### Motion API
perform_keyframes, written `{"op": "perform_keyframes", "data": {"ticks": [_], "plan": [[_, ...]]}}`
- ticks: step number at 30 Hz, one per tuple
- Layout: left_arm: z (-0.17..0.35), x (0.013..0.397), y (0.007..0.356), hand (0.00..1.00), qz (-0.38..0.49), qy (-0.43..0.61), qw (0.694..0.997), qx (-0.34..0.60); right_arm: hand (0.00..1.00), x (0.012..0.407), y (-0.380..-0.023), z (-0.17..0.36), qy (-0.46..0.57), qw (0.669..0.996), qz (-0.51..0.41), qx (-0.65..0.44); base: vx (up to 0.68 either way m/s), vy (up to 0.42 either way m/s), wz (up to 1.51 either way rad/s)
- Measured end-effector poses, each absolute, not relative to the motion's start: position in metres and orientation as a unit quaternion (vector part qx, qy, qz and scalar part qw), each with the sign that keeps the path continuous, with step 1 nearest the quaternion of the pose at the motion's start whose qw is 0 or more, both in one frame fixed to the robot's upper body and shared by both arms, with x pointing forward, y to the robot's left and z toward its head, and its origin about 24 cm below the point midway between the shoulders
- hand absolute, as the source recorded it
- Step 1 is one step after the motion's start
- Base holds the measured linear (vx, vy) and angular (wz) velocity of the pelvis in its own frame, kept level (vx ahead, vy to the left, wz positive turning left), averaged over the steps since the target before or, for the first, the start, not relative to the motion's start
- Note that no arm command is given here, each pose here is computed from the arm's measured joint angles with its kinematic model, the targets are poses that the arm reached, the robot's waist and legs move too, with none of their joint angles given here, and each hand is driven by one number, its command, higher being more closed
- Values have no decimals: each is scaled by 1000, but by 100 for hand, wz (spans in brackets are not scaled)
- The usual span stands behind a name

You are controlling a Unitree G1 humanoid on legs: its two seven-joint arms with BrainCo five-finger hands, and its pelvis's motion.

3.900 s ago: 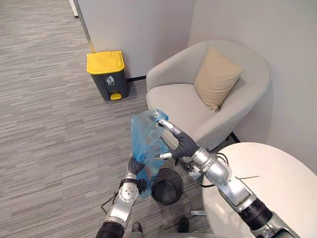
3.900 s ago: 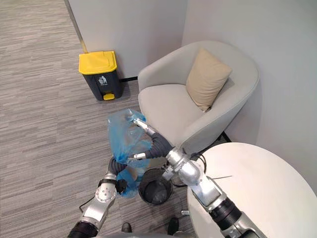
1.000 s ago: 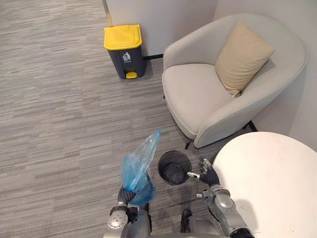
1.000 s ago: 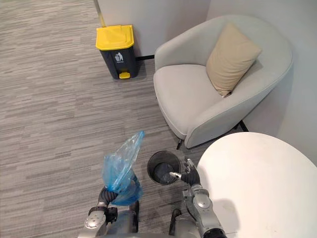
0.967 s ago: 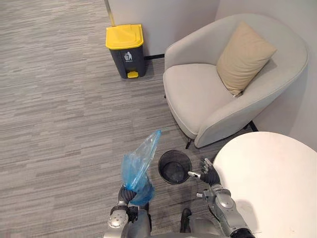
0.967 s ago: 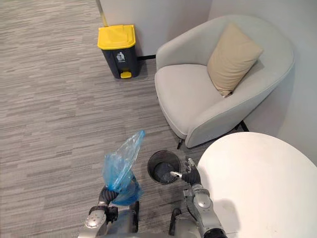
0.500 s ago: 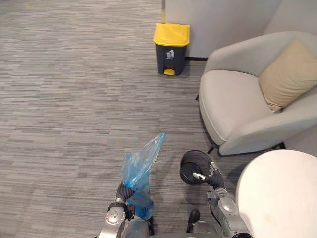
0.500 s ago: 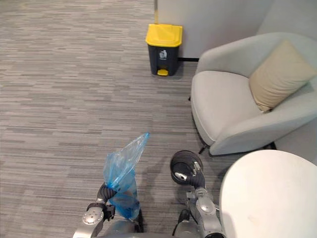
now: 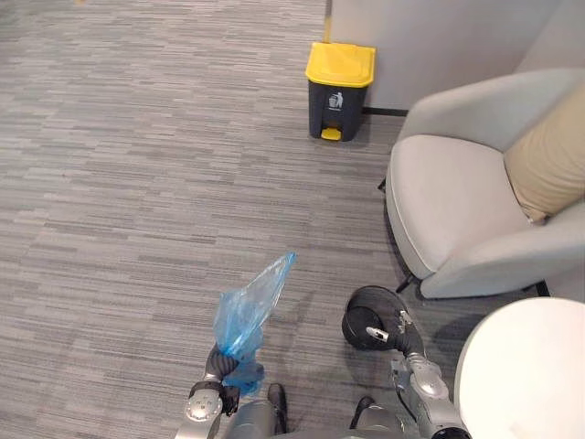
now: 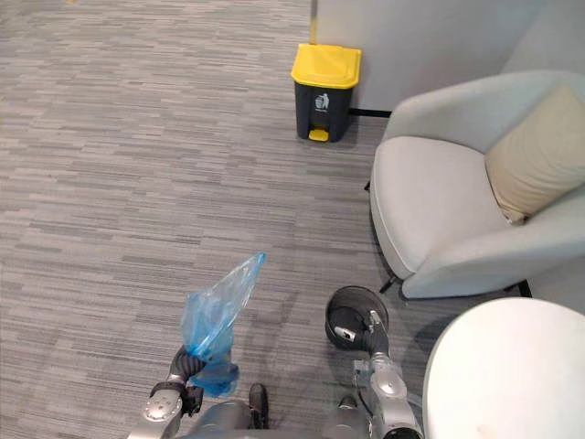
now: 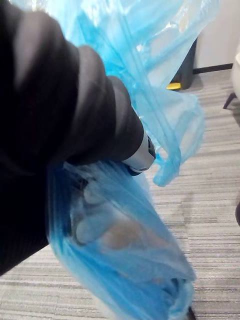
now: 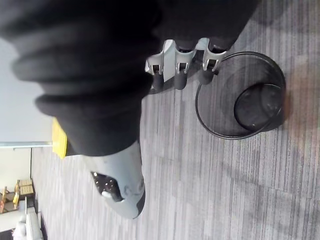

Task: Gather rubbish on tea table into small bin, then transfer packed bag to large trash can.

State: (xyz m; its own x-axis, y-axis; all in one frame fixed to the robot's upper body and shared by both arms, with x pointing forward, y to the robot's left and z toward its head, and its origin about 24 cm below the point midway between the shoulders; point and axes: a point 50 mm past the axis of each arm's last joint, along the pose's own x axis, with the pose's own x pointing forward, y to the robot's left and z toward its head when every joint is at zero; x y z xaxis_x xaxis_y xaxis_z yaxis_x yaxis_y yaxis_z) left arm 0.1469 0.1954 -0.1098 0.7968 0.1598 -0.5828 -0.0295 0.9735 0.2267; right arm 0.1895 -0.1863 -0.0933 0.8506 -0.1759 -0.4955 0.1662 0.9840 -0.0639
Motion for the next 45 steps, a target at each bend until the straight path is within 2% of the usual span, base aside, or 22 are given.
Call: {"op": "perform_keyframes", "data": {"ticks": [10, 15, 23, 26, 29, 35, 43, 45], "plan": [[-101, 162, 194, 100, 57, 288, 951, 97, 0, 165, -189, -104, 288, 953, -97, -7, 285, -68, 78], [-97, 164, 178, 100, 63, 273, 958, 63, 0, 159, -196, -100, 278, 953, -117, 4, 343, -158, 38], [-88, 165, 180, 100, 72, 249, 964, 59, 0, 163, -191, -92, 254, 959, -124, 28, 237, 34, -32], [-89, 166, 172, 100, 67, 251, 964, 50, 0, 158, -197, -95, 264, 954, -138, 24, 317, 297, -69], [-93, 164, 175, 100, 63, 262, 961, 58, 0, 154, -186, -102, 282, 949, -134, 41, 333, 291, -57], [-93, 165, 167, 100, 18, 264, 961, 78, 0, 155, -183, -103, 286, 949, -128, 41, 232, 202, -57], [-96, 169, 185, 100, 27, 274, 956, 105, 0, 158, -181, -115, 322, 940, -111, 18, 354, -58, -3], [-99, 171, 185, 100, 28, 283, 953, 104, 0, 161, -193, -115, 327, 938, -115, 0, 524, -110, -16]]}}
